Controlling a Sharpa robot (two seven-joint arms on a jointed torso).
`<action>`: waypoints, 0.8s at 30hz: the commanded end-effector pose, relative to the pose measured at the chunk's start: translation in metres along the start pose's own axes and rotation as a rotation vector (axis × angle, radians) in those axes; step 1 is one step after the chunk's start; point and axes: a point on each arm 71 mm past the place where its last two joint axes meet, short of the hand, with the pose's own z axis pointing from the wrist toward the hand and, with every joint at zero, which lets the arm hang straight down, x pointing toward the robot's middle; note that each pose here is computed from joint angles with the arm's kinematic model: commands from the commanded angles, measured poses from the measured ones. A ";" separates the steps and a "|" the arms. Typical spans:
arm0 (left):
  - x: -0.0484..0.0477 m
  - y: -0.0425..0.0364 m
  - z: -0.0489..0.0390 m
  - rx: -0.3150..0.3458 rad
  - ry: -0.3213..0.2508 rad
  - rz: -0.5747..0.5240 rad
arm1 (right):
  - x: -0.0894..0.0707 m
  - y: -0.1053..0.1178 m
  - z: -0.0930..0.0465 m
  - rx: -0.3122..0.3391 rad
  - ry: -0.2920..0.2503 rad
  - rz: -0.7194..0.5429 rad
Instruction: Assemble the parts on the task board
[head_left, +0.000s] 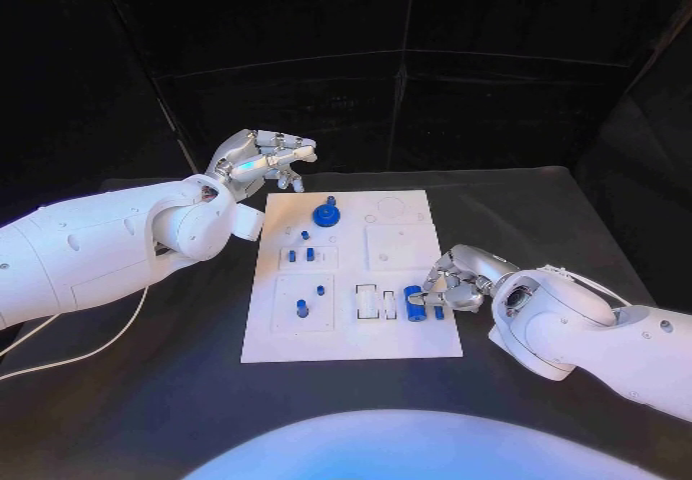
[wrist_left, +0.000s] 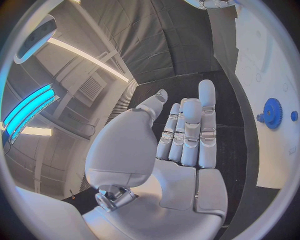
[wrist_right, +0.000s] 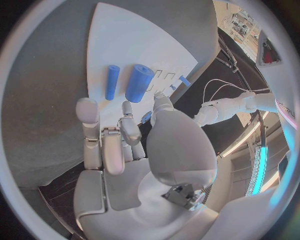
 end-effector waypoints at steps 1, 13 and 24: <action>0.0007 -0.0009 0.0000 0.002 0.006 -0.018 | 0.001 0.000 0.000 0.021 0.002 -0.059; 0.0007 -0.0006 -0.0002 -0.001 0.008 -0.020 | 0.008 0.003 0.005 0.016 0.031 -0.099; 0.0007 -0.0004 -0.0003 -0.003 0.009 -0.020 | 0.021 0.005 0.010 0.016 0.062 -0.122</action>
